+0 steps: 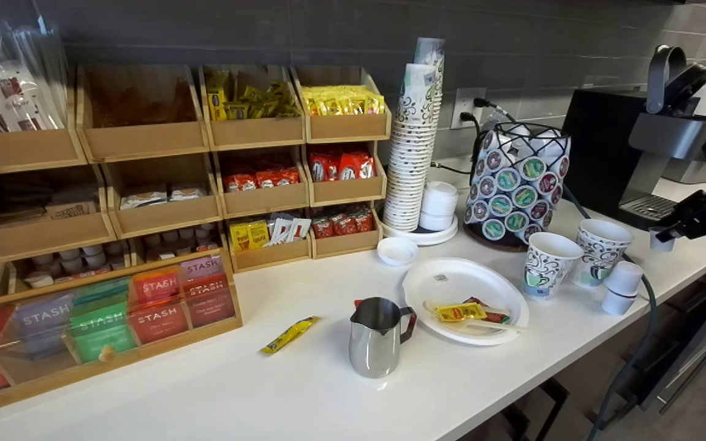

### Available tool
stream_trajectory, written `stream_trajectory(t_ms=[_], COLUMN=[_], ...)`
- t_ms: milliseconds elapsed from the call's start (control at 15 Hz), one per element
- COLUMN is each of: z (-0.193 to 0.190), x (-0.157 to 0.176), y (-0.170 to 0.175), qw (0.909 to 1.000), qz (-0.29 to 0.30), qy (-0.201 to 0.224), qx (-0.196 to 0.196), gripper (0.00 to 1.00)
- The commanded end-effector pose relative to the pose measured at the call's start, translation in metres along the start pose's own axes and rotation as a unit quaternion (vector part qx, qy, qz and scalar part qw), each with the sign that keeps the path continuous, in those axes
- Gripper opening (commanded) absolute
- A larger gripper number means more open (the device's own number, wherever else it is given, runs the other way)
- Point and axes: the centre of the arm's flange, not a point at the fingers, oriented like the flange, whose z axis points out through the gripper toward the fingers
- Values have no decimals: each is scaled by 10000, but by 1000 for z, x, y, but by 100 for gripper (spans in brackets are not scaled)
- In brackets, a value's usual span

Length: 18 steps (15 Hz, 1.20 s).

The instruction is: Put one cream on the table

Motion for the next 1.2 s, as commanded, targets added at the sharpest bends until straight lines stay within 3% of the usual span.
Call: stream_trajectory(t_ms=[0, 200, 333, 533, 933, 1133], z=[6, 14, 22, 36, 58, 63], x=[-5, -16, -20, -19, -17, -17], y=[-2, -2, -2, -1, 7, 9], qw=[9990, 9905, 9857, 9818, 9821, 9832], qz=[164, 601, 813, 963, 655, 482], qy=[-253, -873, -1034, -1132, -953, -815], qx=[329, 870, 1050, 1183, 1485, 1561], gripper=[27, 27, 27, 27, 27, 45])
